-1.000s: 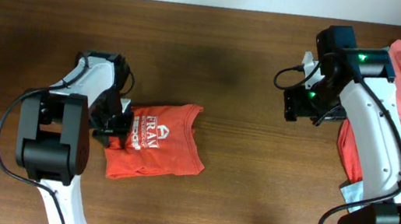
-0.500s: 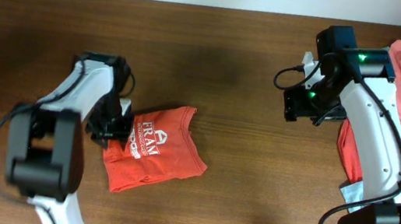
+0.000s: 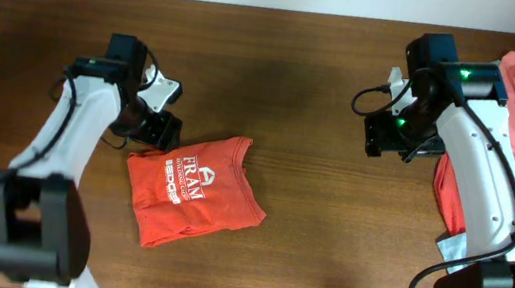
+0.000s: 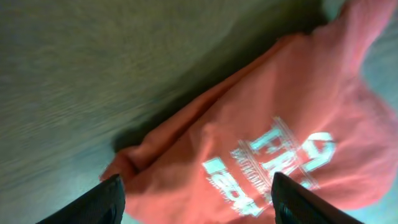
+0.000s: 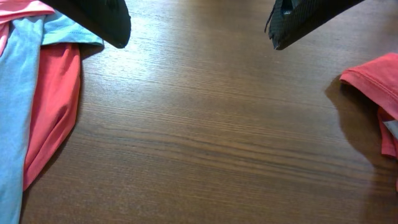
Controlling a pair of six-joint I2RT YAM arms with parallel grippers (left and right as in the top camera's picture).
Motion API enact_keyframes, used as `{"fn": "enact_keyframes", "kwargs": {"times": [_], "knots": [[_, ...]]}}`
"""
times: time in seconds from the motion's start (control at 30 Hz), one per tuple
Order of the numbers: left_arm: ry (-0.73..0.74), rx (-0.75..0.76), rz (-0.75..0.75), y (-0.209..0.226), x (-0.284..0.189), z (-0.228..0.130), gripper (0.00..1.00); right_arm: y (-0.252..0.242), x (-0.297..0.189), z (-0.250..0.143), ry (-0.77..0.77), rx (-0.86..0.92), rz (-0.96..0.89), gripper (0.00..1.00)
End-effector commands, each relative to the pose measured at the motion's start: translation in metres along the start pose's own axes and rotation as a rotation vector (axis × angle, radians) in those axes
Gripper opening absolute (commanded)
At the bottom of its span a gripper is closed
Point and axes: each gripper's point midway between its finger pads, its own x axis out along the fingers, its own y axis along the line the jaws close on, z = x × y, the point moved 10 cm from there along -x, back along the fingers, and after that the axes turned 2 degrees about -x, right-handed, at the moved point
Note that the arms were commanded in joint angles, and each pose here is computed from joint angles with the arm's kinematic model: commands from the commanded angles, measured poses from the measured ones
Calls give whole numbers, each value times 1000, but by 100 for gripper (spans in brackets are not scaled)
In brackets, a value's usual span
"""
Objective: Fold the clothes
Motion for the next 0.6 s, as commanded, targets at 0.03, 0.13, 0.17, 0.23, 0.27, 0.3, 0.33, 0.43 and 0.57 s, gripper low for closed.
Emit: {"fn": "enact_keyframes", "kwargs": {"times": [0.03, 0.13, 0.17, 0.23, 0.27, 0.3, 0.33, 0.43, 0.57], "knots": [[34, 108, -73, 20, 28, 20, 75, 0, 2, -1, 9, -4, 9, 76], [120, 88, -106, 27, 55, 22, 75, 0, 2, -2, 12, -4, 10, 77], [158, 78, -125, 27, 63, 18, 75, 0, 2, -2, 13, -4, 9, 76], [244, 47, -196, 24, 78, 9, 75, 0, 2, -2, 13, -4, 9, 77], [281, 32, -231, 22, 84, 5, 75, 0, 2, -2, 13, -4, 9, 77], [335, 12, -271, 19, 92, -1, 75, 0, 2, -2, 12, -4, 9, 77], [368, 3, -284, 18, 96, -5, 75, 0, 2, -2, 12, -4, 9, 77], [433, -12, -306, 16, 106, -11, 75, 0, 2, -2, 12, -4, 9, 77], [453, -18, -314, 16, 106, -14, 75, 0, 2, -2, 12, -4, 8, 76]]}}
